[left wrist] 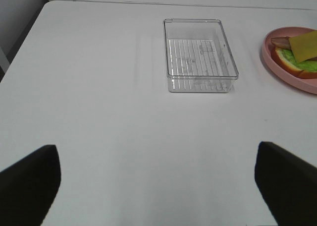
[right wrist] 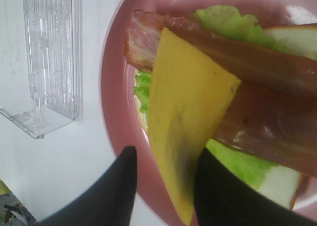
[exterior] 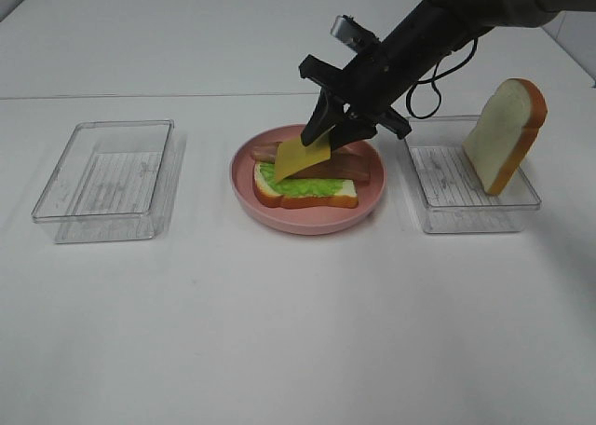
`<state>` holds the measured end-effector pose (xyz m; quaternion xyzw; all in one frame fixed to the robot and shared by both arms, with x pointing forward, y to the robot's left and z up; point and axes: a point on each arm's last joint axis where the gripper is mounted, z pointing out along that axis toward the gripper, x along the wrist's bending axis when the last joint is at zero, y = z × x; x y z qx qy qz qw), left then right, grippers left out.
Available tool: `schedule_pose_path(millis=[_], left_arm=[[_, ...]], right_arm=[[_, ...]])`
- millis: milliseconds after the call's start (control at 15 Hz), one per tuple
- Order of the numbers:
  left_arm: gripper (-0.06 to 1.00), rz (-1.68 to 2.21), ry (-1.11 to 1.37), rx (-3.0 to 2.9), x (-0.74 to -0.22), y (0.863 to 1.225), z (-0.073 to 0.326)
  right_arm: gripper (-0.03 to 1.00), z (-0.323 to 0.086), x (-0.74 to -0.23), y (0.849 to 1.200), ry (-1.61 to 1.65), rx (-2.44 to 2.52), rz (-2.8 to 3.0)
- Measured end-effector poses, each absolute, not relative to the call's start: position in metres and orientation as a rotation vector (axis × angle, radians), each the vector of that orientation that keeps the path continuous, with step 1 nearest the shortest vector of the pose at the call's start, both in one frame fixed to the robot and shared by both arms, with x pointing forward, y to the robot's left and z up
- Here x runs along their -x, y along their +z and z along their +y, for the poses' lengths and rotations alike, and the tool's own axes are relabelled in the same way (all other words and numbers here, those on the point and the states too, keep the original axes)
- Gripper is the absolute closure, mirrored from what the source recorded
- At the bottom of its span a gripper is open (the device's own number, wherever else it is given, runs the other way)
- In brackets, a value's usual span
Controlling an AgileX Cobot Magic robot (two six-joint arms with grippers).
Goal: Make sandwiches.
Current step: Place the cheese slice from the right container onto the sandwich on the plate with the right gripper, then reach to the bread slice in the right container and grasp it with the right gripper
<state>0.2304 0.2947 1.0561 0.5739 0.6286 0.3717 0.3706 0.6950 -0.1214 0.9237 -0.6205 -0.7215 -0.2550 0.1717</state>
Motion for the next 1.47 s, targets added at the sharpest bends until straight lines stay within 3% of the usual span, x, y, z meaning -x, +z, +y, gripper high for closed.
schedule_pose_path(millis=[67,133,200,267,400,733,1067,1333,1467], left_arm=[[-0.04,1.612,0.953,-1.472,-0.23,1.056,0.295],[-0.04,1.612,0.953,-1.472,-0.23,1.056,0.295],[-0.04,1.612,0.953,-1.472,-0.23,1.056,0.295],[-0.04,1.612,0.953,-1.472,-0.23,1.056,0.295],[-0.04,1.612,0.953,-1.472,-0.23,1.056,0.295],[-0.04,1.612,0.953,-1.472,-0.23,1.056,0.295],[-0.04,1.612,0.953,-1.472,-0.23,1.056,0.295],[-0.04,1.612,0.954,-1.471,-0.23,1.056,0.295],[-0.04,1.611,0.953,-1.471,-0.23,1.056,0.295]], right_arm=[[0.54,-0.122,-0.695,0.923,-0.718,1.766,-2.049],[0.43,-0.123,-0.695,0.923,-0.709,1.78,-2.05],[0.22,-0.125,-0.695,0.926,-0.692,1.784,-2.095],[0.1,-0.128,-0.696,0.933,-0.691,1.782,-2.145],[0.03,-0.131,-0.695,0.947,-0.69,1.774,-2.214],[0.01,-0.148,-0.69,0.996,-0.571,1.822,-2.42],[0.0,-0.171,-0.697,1.09,-0.748,2.011,-2.608],[0.0,-0.21,-0.704,1.098,-0.757,2.141,-2.551],[0.0,-0.26,-0.711,1.097,-0.734,2.312,-2.438]])
